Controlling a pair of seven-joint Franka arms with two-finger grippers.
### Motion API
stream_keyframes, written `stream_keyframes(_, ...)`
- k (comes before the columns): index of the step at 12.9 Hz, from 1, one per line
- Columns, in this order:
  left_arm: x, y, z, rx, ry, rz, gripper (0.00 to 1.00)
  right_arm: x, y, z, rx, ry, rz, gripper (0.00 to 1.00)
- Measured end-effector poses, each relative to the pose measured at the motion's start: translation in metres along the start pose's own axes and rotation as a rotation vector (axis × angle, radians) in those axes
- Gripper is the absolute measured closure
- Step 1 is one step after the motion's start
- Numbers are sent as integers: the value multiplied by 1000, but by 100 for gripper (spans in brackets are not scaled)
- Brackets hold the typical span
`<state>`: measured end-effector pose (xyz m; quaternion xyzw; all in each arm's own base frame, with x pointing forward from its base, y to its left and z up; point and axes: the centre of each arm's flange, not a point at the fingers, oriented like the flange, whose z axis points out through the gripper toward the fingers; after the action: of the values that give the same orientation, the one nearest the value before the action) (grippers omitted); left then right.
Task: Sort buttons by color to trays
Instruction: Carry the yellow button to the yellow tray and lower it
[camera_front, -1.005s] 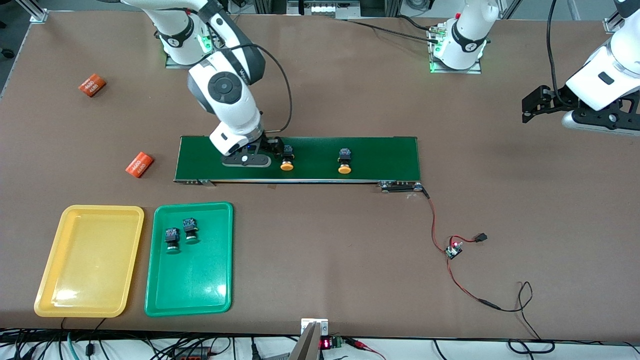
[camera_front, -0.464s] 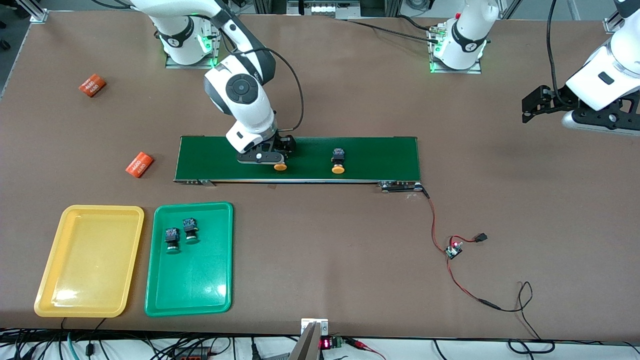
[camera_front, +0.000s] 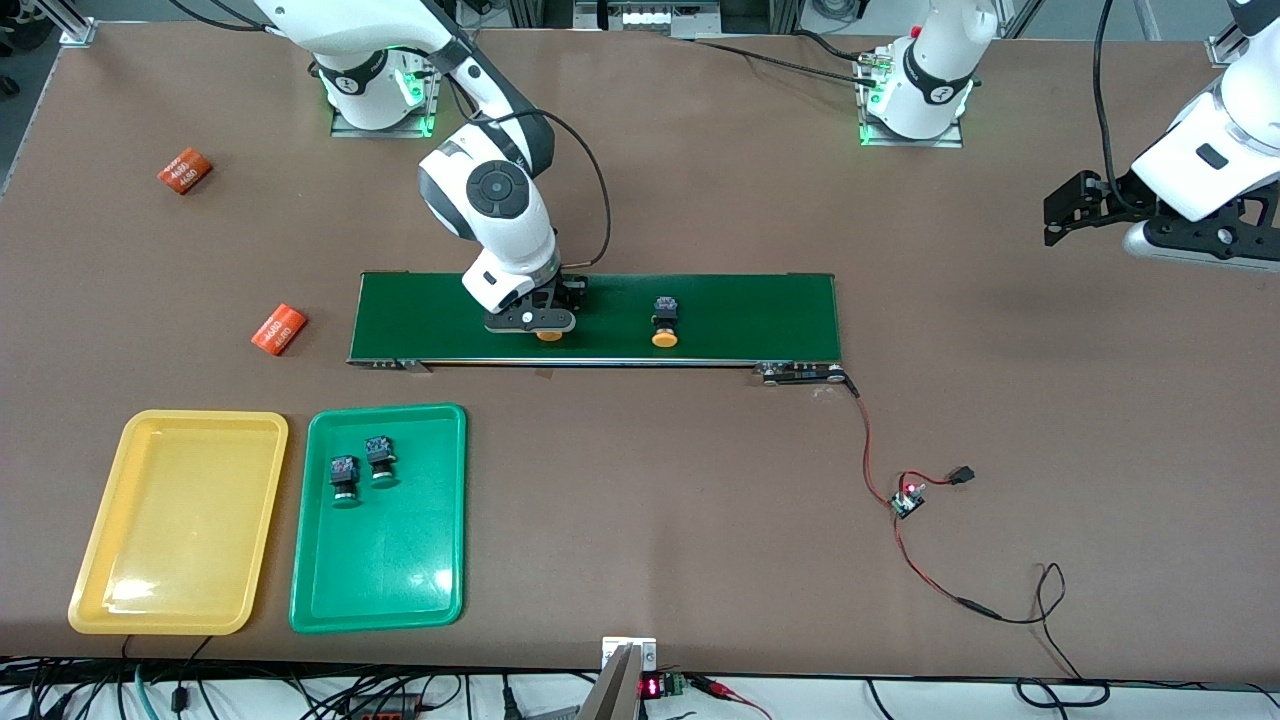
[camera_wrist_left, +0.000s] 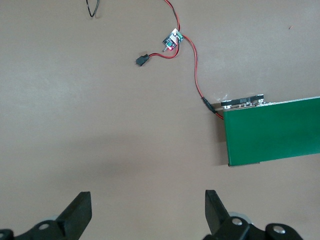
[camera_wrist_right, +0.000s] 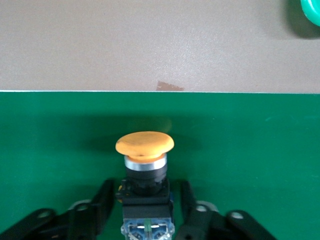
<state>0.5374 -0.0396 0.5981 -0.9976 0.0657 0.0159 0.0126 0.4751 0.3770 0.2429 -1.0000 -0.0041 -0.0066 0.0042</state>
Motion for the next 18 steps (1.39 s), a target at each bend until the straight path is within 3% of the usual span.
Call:
stream_keyframes(1, 0, 0, 0, 0, 0, 0, 0, 1, 1, 0, 0, 0, 2, 55)
stream_keyframes(2, 0, 0, 0, 0, 0, 0, 0, 1, 2, 0, -1, 1, 4, 57)
stream_keyframes(6, 0, 0, 0, 0, 0, 0, 0, 11, 11, -3, -5, 10, 19, 57)
stream_keyframes(8, 0, 0, 0, 0, 0, 0, 0, 38, 36, -19, -39, 18, 9, 57)
stream_keyframes(11, 0, 0, 0, 0, 0, 0, 0, 107, 111, -63, -111, 23, -45, 57)
stream_keyframes(13, 0, 0, 0, 0, 0, 1, 0, 144, 172, -84, -126, 29, -67, 57)
stream_keyframes(18, 0, 1, 0, 0, 0, 1, 0, 190, 338, -65, -56, -48, -105, 57)
